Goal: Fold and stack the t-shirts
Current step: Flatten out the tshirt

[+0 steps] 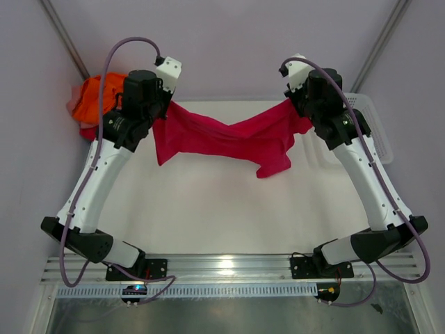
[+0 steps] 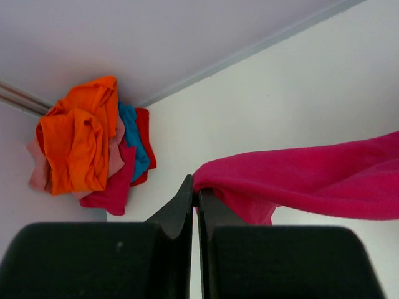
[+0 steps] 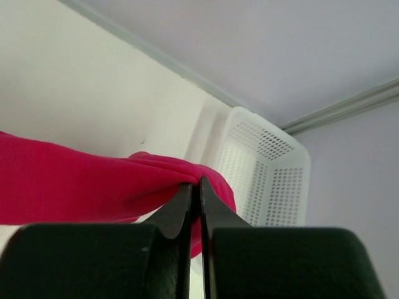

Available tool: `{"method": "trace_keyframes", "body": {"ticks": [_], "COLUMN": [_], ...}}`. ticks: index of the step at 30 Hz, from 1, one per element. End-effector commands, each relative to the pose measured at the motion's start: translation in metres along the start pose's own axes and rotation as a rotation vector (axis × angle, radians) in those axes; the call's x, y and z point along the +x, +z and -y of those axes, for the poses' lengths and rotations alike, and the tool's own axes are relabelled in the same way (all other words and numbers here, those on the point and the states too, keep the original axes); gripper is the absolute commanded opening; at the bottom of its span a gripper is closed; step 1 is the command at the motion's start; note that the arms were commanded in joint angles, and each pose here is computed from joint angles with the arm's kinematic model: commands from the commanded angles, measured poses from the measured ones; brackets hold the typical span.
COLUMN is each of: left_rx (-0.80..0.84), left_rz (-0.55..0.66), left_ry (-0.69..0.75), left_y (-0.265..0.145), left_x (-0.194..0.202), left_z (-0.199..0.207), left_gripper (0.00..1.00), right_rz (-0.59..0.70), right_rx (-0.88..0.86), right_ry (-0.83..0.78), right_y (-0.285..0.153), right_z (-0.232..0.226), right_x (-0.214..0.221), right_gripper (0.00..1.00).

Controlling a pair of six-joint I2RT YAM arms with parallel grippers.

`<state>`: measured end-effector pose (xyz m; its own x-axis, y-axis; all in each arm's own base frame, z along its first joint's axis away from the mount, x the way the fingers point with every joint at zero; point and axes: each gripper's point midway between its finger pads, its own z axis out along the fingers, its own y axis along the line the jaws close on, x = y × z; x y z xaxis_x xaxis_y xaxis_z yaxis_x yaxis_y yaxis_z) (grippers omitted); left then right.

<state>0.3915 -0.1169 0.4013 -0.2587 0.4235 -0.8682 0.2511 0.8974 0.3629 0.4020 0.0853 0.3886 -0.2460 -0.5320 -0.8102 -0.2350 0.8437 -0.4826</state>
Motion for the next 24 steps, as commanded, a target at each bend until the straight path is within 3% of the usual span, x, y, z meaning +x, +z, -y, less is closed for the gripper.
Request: {"method": "trace_keyframes", "body": {"ticks": [1, 5, 8, 12, 19, 24], "left_rx": [-0.095, -0.121, -0.169, -0.23, -0.337, -0.386], "left_rz": [0.048, 0.012, -0.023, -0.052, 0.004, 0.079], "left_ry": [-0.049, -0.076, -0.093, -0.104, -0.163, -0.215], "left_y": [0.012, 0.051, 0.089, 0.14, 0.174, 0.161], "left_x": [-0.004, 0.012, 0.024, 0.041, 0.024, -0.011], "left_z": [-0.017, -0.01, -0.009, -0.009, -0.046, -0.084], "left_gripper": [0.0, 0.0, 0.0, 0.0, 0.0, 0.0], "right_rz": [0.105, 0.11, 0.066, 0.014, 0.067, 0.123], "right_rx": [-0.07, 0.019, 0.22, 0.272, 0.368, 0.397], "right_ry": [0.072, 0.082, 0.087, 0.05, 0.046, 0.092], "right_y": [-0.035, -0.012, 0.015, 0.062, 0.104, 0.109], "right_z": [0.002, 0.012, 0.038, 0.031, 0.038, 0.053], "right_x": [-0.032, -0.036, -0.027, -0.016, -0.034, -0.07], "right_gripper": [0.05, 0.05, 0.05, 0.05, 0.04, 0.04]}}
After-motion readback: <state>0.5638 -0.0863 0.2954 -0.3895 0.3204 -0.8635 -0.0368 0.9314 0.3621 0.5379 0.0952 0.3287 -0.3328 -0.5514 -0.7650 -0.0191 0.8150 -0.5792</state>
